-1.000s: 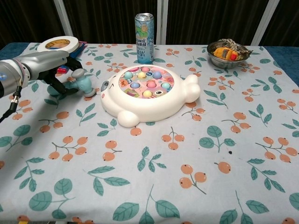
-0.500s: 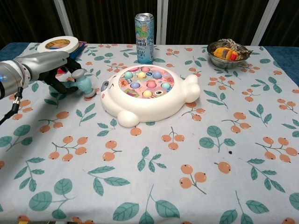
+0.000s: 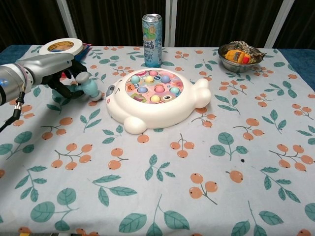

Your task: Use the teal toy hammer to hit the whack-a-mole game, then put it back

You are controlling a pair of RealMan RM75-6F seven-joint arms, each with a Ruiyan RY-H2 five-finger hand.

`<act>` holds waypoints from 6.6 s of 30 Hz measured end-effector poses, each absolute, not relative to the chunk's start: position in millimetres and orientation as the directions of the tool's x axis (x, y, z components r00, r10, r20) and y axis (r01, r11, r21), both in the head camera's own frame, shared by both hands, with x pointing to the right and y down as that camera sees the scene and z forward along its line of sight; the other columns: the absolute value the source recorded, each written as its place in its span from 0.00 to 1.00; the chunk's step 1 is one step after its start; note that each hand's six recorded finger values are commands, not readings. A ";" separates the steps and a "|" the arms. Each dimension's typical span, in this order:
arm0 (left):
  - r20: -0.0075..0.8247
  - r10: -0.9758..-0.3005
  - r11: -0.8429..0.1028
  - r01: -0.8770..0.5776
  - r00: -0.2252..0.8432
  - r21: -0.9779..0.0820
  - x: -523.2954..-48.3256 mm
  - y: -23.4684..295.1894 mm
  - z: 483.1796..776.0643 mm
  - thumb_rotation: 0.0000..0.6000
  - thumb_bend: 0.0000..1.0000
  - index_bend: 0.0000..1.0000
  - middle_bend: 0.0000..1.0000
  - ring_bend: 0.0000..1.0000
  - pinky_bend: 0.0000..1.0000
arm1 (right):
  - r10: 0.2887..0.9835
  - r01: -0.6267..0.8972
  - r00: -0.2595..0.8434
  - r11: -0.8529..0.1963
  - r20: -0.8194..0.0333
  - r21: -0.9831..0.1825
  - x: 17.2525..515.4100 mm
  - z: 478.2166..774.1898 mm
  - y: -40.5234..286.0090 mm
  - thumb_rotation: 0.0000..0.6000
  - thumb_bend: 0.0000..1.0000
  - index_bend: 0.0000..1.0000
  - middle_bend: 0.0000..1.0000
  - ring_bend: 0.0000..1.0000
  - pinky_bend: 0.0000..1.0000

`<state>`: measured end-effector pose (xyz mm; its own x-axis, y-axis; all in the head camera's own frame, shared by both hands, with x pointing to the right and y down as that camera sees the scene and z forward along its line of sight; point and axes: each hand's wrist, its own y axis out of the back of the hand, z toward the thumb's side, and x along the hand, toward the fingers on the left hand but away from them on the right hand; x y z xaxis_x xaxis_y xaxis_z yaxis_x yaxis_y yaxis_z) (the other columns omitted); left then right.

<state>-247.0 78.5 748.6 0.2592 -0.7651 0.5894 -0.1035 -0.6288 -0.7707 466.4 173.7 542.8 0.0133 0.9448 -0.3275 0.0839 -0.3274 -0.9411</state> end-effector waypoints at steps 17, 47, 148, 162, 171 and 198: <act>0.463 -0.792 -0.539 -0.100 0.399 -0.836 -254.1 56.1 700.0 1.00 0.48 0.61 0.61 0.42 0.57 | 0.945 0.076 0.016 -0.327 -0.327 -0.942 462.9 540.0 175.8 1.00 0.18 0.09 0.23 0.05 0.10; 0.465 -0.569 -0.655 -0.031 0.678 -0.755 -190.2 38.1 681.5 1.00 0.54 0.65 0.70 0.54 0.82 | 0.947 0.068 -0.001 -0.321 -0.322 -0.945 465.2 535.2 179.7 1.00 0.18 0.10 0.24 0.05 0.11; 0.733 -0.546 -0.800 0.005 0.406 -0.599 -253.9 34.1 745.1 0.97 0.56 0.51 0.61 0.41 0.54 | 0.940 0.091 -0.006 -0.340 -0.342 -0.936 471.8 543.0 183.2 1.00 0.18 0.10 0.24 0.05 0.11; 0.737 -0.540 -0.784 0.075 0.407 -0.616 -257.6 42.0 754.7 0.92 0.53 0.37 0.41 0.25 0.41 | 0.939 0.091 -0.009 -0.341 -0.343 -0.936 471.4 543.4 183.2 1.00 0.18 0.10 0.24 0.05 0.11; 0.729 -0.539 -0.769 0.108 0.423 -0.630 -258.6 49.5 753.8 0.92 0.49 0.32 0.39 0.23 0.40 | 0.940 0.093 -0.013 -0.339 -0.341 -0.936 472.5 543.0 183.9 1.00 0.18 0.10 0.24 0.05 0.11; 0.697 -0.567 -0.753 0.067 0.439 -0.655 -276.1 64.8 742.6 1.00 0.33 0.39 0.43 0.23 0.40 | 0.941 0.098 -0.010 -0.335 -0.338 -0.937 471.6 542.1 186.1 1.00 0.18 0.10 0.24 0.06 0.11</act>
